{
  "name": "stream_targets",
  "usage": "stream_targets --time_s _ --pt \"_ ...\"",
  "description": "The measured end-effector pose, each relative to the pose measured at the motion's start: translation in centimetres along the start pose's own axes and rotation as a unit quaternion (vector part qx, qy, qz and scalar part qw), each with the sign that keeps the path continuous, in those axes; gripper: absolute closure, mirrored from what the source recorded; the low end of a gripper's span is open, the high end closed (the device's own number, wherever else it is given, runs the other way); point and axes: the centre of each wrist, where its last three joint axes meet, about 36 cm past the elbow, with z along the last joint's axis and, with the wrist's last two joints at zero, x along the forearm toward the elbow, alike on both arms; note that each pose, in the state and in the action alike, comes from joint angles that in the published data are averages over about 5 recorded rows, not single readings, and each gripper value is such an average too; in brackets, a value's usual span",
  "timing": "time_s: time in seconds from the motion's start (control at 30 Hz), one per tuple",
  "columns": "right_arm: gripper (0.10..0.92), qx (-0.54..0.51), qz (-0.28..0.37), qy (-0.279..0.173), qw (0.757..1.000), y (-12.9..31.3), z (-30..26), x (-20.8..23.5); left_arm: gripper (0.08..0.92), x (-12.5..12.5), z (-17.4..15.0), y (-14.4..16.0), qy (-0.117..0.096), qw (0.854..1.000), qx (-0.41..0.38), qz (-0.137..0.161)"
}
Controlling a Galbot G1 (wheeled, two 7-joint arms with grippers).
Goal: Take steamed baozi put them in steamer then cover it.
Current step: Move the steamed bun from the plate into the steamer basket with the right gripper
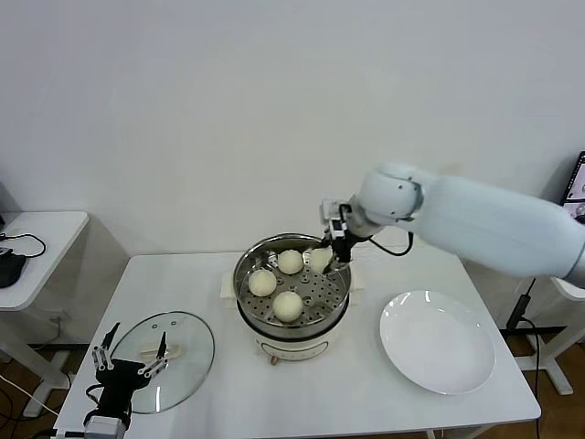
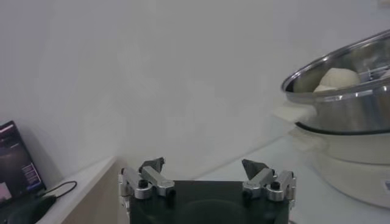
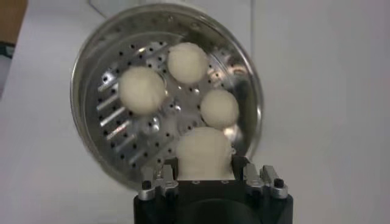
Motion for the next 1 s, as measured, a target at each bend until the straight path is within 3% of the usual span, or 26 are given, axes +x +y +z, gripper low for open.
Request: stream_targets --time_s 0.4,0.8,1.0 --pt "0.471 -0.028 -0.004 0.026 0.999 0.7 -0.3 -5.1 0.177 -0.3 0.3 0.0 0.002 1.0 0.001 -0.001" --pt "0.47 -0.038 -0.001 0.036 0.999 1.0 -0.2 -7.4 0.177 -0.3 0.3 0.0 0.001 1.0 0.002 -0.001" --pt "0.352 -0.04 0.004 0.034 0.999 0.9 0.0 -7.0 0.177 -0.3 0.3 0.0 0.002 1.0 0.002 -0.002"
